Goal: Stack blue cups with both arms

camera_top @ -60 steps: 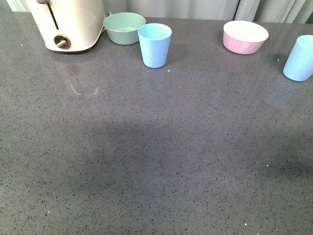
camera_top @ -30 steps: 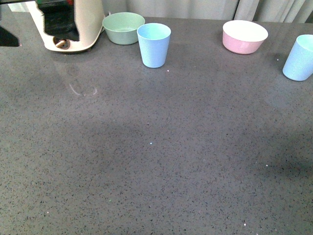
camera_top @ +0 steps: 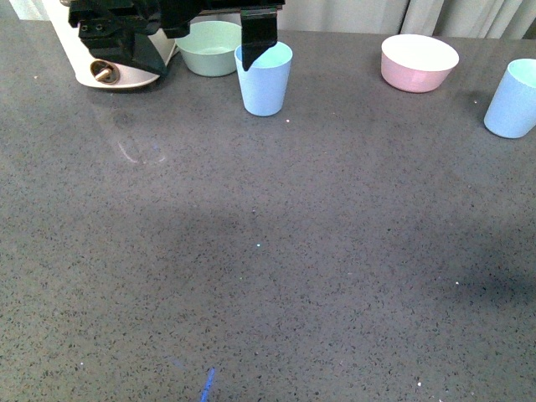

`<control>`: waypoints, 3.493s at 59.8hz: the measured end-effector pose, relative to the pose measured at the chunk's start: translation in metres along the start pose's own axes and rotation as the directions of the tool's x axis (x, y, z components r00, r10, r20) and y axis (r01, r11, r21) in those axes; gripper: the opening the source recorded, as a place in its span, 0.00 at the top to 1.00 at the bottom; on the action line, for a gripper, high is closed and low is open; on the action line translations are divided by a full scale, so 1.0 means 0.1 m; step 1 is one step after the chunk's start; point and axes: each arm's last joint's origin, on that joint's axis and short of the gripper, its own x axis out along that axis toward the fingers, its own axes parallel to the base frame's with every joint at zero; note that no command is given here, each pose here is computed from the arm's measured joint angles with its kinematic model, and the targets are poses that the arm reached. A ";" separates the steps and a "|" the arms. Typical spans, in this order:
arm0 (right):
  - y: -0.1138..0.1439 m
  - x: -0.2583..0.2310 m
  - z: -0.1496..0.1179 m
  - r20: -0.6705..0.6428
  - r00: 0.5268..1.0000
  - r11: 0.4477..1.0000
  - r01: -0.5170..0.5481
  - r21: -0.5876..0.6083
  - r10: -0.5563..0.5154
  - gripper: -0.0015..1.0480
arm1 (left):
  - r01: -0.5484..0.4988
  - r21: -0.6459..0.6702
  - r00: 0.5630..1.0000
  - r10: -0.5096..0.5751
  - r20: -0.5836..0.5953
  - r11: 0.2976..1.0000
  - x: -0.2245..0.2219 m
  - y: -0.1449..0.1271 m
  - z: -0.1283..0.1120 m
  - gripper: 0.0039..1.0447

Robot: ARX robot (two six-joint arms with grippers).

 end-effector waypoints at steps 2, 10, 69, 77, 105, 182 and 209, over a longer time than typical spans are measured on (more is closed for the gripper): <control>0.00 0.00 0.00 0.000 1.000 1.000 0.000 0.000 0.000 0.09 | 0.002 -0.008 1.000 -0.002 -0.002 1.000 0.02 -0.03 0.04 0.08; 0.00 0.00 0.00 0.000 1.000 1.000 0.000 0.000 0.000 0.09 | -0.024 -0.060 1.000 0.024 0.000 0.998 0.11 -0.10 0.18 0.08; 0.00 0.00 0.00 0.000 1.000 1.000 0.000 0.000 0.000 0.09 | -0.135 -0.194 0.987 0.115 -0.112 0.972 0.90 -0.38 0.48 0.08; 0.00 0.00 0.00 0.000 1.000 1.000 0.000 0.000 0.000 0.09 | -0.139 -0.197 0.986 0.118 -0.117 0.970 0.98 -0.38 0.45 0.08; 0.00 0.00 0.00 0.000 1.000 1.000 0.000 0.000 0.000 0.09 | -0.108 -0.207 0.993 0.096 -0.069 0.972 0.95 -0.40 0.51 0.42; 0.00 0.00 0.00 0.000 1.000 1.000 0.002 0.000 -0.002 0.09 | 0.065 -0.038 0.988 -0.070 -0.139 0.997 0.24 -1.37 -0.23 0.98; 0.00 0.00 0.00 0.000 1.000 1.000 0.002 0.000 -0.002 0.09 | 0.014 -0.041 0.984 -0.021 -0.177 0.999 0.51 -1.36 -0.33 0.98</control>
